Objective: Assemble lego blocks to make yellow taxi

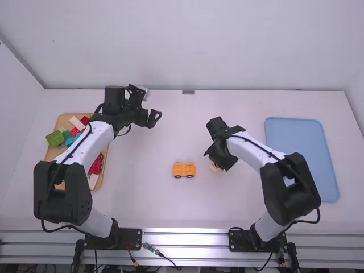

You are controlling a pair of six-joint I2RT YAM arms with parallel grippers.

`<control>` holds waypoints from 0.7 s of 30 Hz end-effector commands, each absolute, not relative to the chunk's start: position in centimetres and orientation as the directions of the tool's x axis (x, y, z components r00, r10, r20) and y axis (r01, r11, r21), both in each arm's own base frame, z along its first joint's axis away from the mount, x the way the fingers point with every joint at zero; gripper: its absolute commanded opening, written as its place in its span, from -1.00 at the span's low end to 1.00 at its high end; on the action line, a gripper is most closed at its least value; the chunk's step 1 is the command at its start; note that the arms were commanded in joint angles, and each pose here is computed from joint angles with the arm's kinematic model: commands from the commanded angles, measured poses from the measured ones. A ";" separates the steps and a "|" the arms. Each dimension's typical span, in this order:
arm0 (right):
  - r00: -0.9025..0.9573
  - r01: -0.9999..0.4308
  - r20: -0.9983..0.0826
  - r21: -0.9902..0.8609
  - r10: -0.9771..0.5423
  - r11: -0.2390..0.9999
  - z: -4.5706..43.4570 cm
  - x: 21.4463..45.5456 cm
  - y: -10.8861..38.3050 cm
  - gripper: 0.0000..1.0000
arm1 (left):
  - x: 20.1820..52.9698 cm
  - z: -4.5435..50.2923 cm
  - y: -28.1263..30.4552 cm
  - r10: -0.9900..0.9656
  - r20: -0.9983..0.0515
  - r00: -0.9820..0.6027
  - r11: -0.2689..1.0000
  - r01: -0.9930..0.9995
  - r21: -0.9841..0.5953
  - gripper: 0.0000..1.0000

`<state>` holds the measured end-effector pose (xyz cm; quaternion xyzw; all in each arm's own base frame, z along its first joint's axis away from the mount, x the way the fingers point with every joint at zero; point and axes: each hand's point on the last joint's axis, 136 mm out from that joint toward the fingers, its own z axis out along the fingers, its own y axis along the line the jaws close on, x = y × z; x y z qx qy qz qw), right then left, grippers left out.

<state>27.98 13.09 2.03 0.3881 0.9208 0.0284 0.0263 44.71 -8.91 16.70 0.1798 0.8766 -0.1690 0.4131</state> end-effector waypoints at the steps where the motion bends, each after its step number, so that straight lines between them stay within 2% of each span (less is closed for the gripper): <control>1: -0.458 0.889 0.085 0.068 0.885 0.453 1.0 26.9 13.9 -1.00 | 44.6 18.3 -9.2 0.157 -0.802 -0.576 0.878 0.454 -0.154 0.98; 4: -0.404 0.914 0.158 0.109 0.901 0.391 0.1 27.0 15.1 -1.00 | 44.6 18.3 -9.2 0.157 -0.803 -0.576 0.878 0.454 -0.154 0.98; 8: -0.239 0.968 0.201 0.130 0.950 0.216 -1.5 26.9 15.4 -1.00 | 44.6 18.3 -9.2 0.157 -0.802 -0.576 0.878 0.454 -0.154 0.98; 14: -0.178 0.981 0.207 0.116 0.962 0.157 -2.7 26.1 15.0 -1.00 | 44.6 18.3 -9.3 0.158 -0.802 -0.576 0.877 0.456 -0.154 0.98; 21: -0.168 0.982 0.182 0.113 0.969 0.149 -2.9 26.1 14.2 -0.95 | 44.5 18.1 -9.1 0.154 -0.797 -0.583 0.879 0.449 -0.158 0.98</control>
